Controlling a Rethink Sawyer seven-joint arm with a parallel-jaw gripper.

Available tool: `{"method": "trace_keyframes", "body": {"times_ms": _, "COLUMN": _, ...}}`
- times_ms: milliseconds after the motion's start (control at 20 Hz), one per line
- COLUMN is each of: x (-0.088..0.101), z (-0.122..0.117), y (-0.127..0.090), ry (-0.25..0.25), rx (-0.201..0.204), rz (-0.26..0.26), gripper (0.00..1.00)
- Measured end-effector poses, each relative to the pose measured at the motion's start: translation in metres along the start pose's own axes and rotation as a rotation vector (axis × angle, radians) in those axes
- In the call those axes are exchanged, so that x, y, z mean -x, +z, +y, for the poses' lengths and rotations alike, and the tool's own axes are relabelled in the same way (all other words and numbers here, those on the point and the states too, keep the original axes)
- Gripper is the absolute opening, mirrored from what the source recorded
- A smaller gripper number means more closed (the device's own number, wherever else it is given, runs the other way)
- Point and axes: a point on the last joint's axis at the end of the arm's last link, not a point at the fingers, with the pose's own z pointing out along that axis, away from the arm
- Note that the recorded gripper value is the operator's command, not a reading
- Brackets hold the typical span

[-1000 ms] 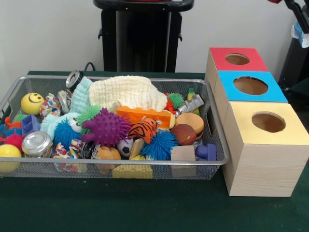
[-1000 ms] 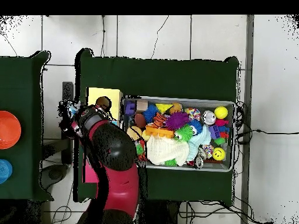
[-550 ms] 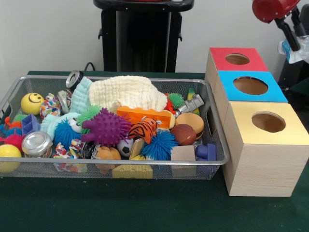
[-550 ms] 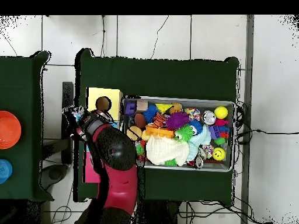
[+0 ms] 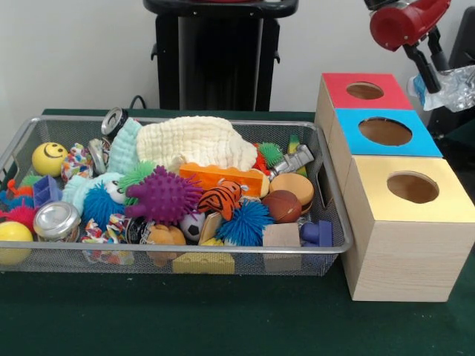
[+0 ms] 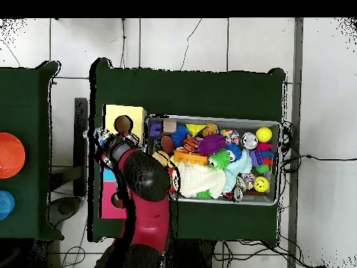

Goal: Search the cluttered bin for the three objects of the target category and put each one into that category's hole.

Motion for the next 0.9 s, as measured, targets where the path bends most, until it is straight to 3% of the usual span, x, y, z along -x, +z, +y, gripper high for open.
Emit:
{"method": "trace_keyframes", "body": {"times_ms": 550, "x": 0.022, "z": 0.021, "y": -0.002, "ry": 0.009, "rx": 0.013, "rz": -0.017, "gripper": 0.00}}
{"method": "trace_keyframes", "body": {"times_ms": 900, "x": 0.036, "z": 0.035, "y": -0.006, "ry": -0.031, "rx": 0.024, "rz": -0.024, "gripper": 0.00}}
